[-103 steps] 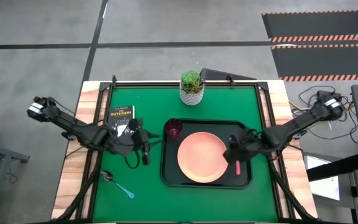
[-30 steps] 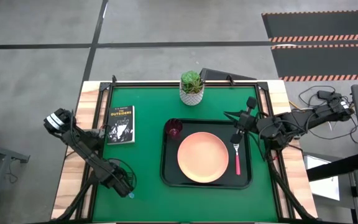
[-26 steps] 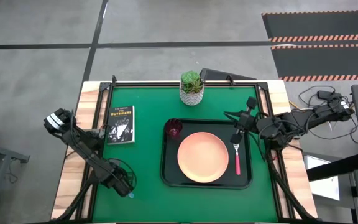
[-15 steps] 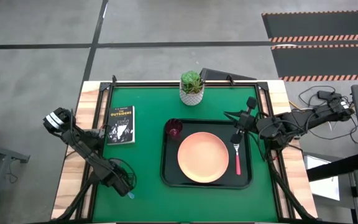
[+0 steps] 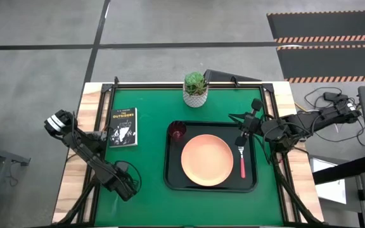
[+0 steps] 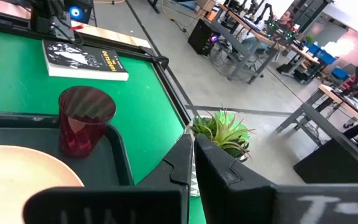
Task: Pick and place plate/cup/fork/spoon on tray
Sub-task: Put the light blue spoon on the black tray at the left of the light orange plate
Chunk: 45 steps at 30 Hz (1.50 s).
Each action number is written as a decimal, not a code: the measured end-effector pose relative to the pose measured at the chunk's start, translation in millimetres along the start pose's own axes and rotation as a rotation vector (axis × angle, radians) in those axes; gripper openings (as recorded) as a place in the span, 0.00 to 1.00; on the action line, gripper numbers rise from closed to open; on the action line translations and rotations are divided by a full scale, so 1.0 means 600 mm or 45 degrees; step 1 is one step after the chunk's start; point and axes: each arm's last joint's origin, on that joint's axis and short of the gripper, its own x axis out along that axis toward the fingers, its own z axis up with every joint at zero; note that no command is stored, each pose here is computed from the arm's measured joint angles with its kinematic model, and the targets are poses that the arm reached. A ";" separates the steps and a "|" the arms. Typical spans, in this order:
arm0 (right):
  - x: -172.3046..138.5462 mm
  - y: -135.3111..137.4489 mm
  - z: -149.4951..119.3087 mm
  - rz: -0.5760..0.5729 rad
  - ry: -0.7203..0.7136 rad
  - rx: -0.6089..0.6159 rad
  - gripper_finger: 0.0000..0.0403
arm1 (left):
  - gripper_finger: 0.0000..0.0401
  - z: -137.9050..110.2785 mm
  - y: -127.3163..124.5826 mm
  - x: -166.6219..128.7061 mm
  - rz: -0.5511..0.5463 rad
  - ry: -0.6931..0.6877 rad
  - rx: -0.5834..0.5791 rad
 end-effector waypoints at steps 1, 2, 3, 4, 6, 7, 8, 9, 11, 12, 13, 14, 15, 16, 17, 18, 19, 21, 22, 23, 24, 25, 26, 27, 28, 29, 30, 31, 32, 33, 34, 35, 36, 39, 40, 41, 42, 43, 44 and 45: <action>0.000 0.000 0.000 0.000 0.000 0.000 0.02 | 0.00 -0.004 -0.001 -0.006 -0.011 0.007 0.006; 0.000 0.000 0.000 0.000 0.000 0.000 0.02 | 0.01 -0.009 -0.001 -0.011 -0.019 0.016 0.012; 0.000 0.000 0.000 0.000 0.000 0.000 0.02 | 0.01 -0.013 -0.002 -0.016 -0.026 0.021 0.017; 0.000 0.000 0.000 0.000 0.000 0.000 0.02 | 0.02 -0.014 -0.002 -0.017 -0.028 0.023 0.014; 0.000 0.000 0.000 0.000 0.000 0.001 0.02 | 0.03 -0.013 -0.001 -0.015 -0.017 0.008 -0.006; 0.000 0.000 0.000 0.000 0.000 0.003 0.02 | 0.04 -0.012 -0.002 -0.015 -0.021 0.002 -0.010; 0.000 0.000 0.000 0.000 0.000 0.008 0.02 | 0.05 -0.012 -0.002 -0.014 -0.024 -0.002 -0.009; 0.000 0.000 0.000 0.000 0.001 0.011 0.02 | 0.06 -0.011 0.000 -0.013 -0.020 -0.006 -0.002; 0.000 0.000 0.000 0.000 0.001 0.011 0.02 | 0.09 -0.010 0.000 -0.012 -0.019 -0.014 0.025; 0.000 0.000 0.000 0.000 0.001 0.012 0.02 | 0.10 -0.010 0.000 -0.012 -0.028 -0.022 0.039; 0.000 0.000 0.000 0.000 0.001 0.013 0.02 | 0.12 -0.010 -0.001 -0.012 -0.039 -0.039 0.049; 0.000 0.000 0.000 0.000 0.001 0.013 0.02 | 0.15 -0.010 -0.001 -0.012 -0.047 -0.052 0.060; 0.000 0.000 0.000 0.000 0.001 0.013 0.02 | 0.17 -0.010 -0.001 -0.012 -0.053 -0.064 0.073; 0.000 0.000 0.000 0.000 0.001 0.013 0.02 | 0.20 -0.010 -0.001 -0.012 -0.055 -0.068 0.086; 0.000 0.000 0.000 0.000 0.001 0.013 0.02 | 0.22 -0.010 0.000 -0.012 -0.053 -0.068 0.101; 0.000 0.000 0.000 0.000 0.002 0.013 0.02 | 0.25 -0.011 0.001 -0.011 -0.051 -0.070 0.124; 0.000 0.000 0.000 0.000 0.002 0.013 0.02 | 0.27 -0.013 0.002 -0.010 -0.048 -0.071 0.155; 0.000 0.000 0.000 0.000 0.002 0.012 0.02 | 0.30 -0.018 0.006 -0.009 -0.043 -0.074 0.230; 0.000 0.000 0.000 0.000 0.002 0.014 0.02 | 0.30 -0.021 0.008 -0.008 -0.041 -0.074 0.264; 0.000 0.001 -0.001 0.001 0.004 0.021 0.02 | 0.30 -0.024 0.011 -0.008 -0.039 -0.075 0.282; 0.000 0.001 -0.001 0.001 0.008 0.019 0.02 | 0.30 -0.028 0.014 -0.007 -0.037 -0.075 0.296; 0.000 0.001 -0.002 0.002 0.014 0.014 0.02 | 0.30 -0.032 0.017 -0.006 -0.037 -0.075 0.307; 0.000 0.001 -0.003 0.003 0.020 0.007 0.02 | 0.29 -0.035 0.019 -0.004 -0.037 -0.075 0.318; 0.000 0.001 -0.004 0.004 0.025 0.001 0.02 | 0.28 -0.037 0.021 -0.003 -0.035 -0.077 0.328; 0.000 0.001 -0.005 0.004 0.028 0.001 0.02 | 0.27 -0.039 0.022 0.000 -0.033 -0.085 0.334; 0.000 0.001 -0.005 0.004 0.030 0.002 0.02 | 0.26 -0.039 0.022 0.003 -0.031 -0.102 0.338; 0.000 0.001 -0.006 0.005 0.033 0.002 0.02 | 0.24 -0.039 0.022 0.006 -0.032 -0.121 0.339; 0.000 0.001 -0.006 0.005 0.035 0.004 0.02 | 0.22 -0.038 0.021 0.011 -0.025 -0.137 0.337; 0.000 0.001 -0.006 0.005 0.035 0.008 0.02 | 0.19 -0.037 0.020 0.015 -0.015 -0.143 0.335; 0.000 0.001 -0.006 0.005 0.035 0.008 0.02 | 0.16 -0.038 0.019 0.017 -0.010 -0.147 0.335; 0.000 0.001 -0.006 0.005 0.036 0.009 0.02 | 0.13 -0.038 0.018 0.019 -0.006 -0.150 0.334; 0.000 0.001 -0.006 0.005 0.036 0.010 0.02 | 0.10 -0.038 0.018 0.022 -0.001 -0.152 0.333; 0.000 0.001 -0.006 0.005 0.039 0.015 0.02 | 0.07 -0.038 0.017 0.022 0.000 -0.152 0.333; 0.000 0.001 -0.008 0.006 0.050 0.007 0.02 | 0.02 -0.040 0.016 0.019 -0.012 -0.152 0.289; 0.000 0.001 -0.010 0.007 0.057 0.003 0.02 | 0.02 -0.042 0.013 0.015 -0.034 -0.150 0.274; -0.001 0.001 -0.012 0.007 0.067 0.005 0.02 | 0.01 -0.044 0.010 0.011 -0.067 -0.145 0.270; -0.003 -0.001 -0.014 0.008 0.078 0.010 0.02 | 0.01 -0.046 0.006 0.005 -0.096 -0.141 0.265; -0.005 -0.002 -0.017 0.009 0.091 0.011 0.02 | 0.01 -0.045 0.005 0.000 -0.112 -0.143 0.250; -0.007 -0.004 -0.019 0.008 0.098 0.028 0.02 | 0.01 -0.042 0.003 -0.005 -0.114 -0.150 0.225; -0.010 -0.007 -0.020 0.007 0.103 0.043 0.02 | 0.01 -0.038 0.001 -0.011 -0.114 -0.152 0.202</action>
